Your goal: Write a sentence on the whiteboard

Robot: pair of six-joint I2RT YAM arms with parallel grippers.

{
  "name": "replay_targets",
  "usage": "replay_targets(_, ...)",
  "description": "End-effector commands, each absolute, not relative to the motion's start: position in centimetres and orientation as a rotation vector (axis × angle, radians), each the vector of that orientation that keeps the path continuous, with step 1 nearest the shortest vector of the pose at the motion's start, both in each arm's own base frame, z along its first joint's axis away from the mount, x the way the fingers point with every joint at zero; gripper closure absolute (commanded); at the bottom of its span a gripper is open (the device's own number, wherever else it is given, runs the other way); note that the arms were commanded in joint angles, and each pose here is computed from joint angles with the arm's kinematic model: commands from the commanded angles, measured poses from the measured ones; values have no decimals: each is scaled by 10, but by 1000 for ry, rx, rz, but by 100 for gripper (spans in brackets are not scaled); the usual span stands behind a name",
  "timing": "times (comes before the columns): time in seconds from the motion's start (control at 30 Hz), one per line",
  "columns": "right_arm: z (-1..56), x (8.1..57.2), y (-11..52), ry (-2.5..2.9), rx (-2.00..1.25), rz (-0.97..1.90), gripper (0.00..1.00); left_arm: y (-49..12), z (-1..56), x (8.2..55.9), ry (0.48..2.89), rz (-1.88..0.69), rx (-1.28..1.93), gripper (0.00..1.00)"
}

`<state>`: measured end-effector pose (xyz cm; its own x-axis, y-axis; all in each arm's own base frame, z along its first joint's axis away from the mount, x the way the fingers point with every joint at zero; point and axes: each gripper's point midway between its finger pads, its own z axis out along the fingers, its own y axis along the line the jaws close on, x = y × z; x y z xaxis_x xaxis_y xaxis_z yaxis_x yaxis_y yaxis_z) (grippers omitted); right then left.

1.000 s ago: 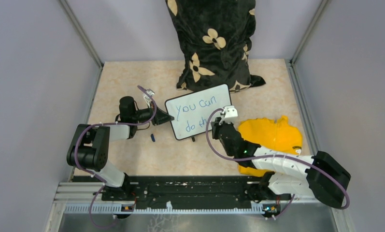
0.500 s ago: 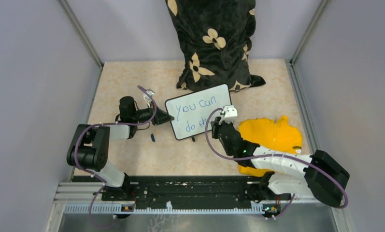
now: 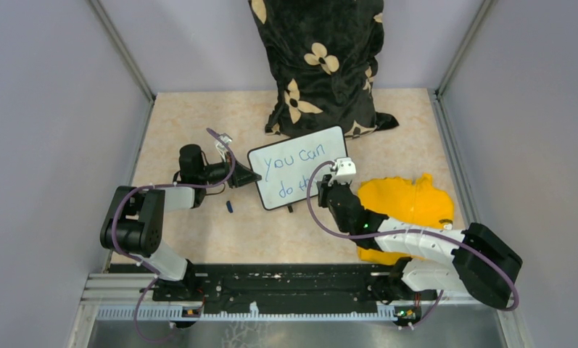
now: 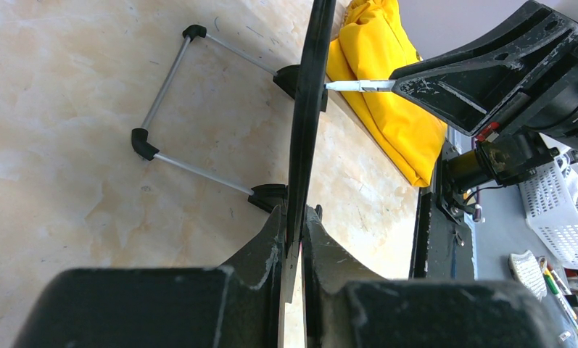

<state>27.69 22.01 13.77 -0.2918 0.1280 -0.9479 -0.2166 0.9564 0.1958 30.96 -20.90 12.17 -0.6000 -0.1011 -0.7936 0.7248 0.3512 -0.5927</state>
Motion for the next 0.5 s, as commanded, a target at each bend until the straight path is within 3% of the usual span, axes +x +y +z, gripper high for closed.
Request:
replay_targets(0.0,160,286,228,1785,-14,397,100,-209,96,308,1945,-1322,486,86)
replay_targets(0.47,143,277,220,1819,-4,396,100,-209,96,309,1947,-1322,485,86)
